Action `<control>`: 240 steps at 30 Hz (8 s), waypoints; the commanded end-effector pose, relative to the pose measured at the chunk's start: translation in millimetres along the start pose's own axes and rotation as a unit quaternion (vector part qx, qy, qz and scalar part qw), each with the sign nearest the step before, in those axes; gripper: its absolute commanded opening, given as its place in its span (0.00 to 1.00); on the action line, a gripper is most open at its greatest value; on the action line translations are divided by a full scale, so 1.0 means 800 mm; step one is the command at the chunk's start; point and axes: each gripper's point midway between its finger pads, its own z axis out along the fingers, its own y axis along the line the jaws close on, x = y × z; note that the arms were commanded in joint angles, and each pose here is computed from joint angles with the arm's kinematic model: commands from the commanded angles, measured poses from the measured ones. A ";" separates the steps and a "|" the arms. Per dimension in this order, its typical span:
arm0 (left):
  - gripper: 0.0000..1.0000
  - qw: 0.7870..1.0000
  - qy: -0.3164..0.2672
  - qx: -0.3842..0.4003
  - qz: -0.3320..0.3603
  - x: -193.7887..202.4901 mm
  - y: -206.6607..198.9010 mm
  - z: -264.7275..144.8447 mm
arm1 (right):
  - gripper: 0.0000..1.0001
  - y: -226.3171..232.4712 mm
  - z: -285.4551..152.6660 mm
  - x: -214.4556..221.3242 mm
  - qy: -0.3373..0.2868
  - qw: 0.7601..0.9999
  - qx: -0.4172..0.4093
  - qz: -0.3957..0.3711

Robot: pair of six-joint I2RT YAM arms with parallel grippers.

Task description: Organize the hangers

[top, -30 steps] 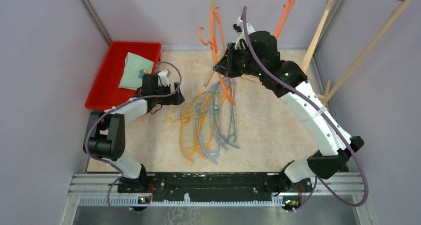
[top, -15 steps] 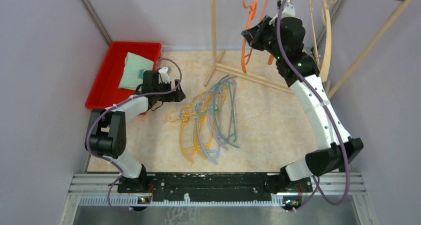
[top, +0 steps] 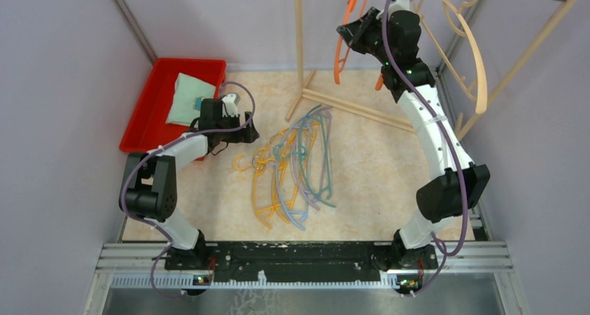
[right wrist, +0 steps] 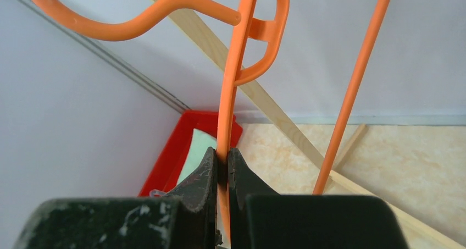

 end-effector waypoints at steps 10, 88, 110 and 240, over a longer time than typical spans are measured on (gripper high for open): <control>0.99 1.000 -0.006 0.011 0.004 -0.014 -0.004 0.006 | 0.00 0.028 -0.021 -0.094 -0.115 0.993 -0.015 -0.022; 0.99 0.999 -0.033 0.034 -0.010 -0.019 -0.021 -0.018 | 0.57 0.070 -0.155 -0.005 0.037 0.993 -0.064 -0.092; 0.99 0.999 -0.006 0.033 -0.028 0.008 -0.021 -0.021 | 0.41 -0.081 -0.178 0.515 0.552 0.806 0.021 -0.212; 0.99 1.000 -0.008 -0.006 -0.004 0.030 -0.004 -0.044 | 0.00 -0.105 -0.108 -0.057 -0.123 0.980 0.142 0.059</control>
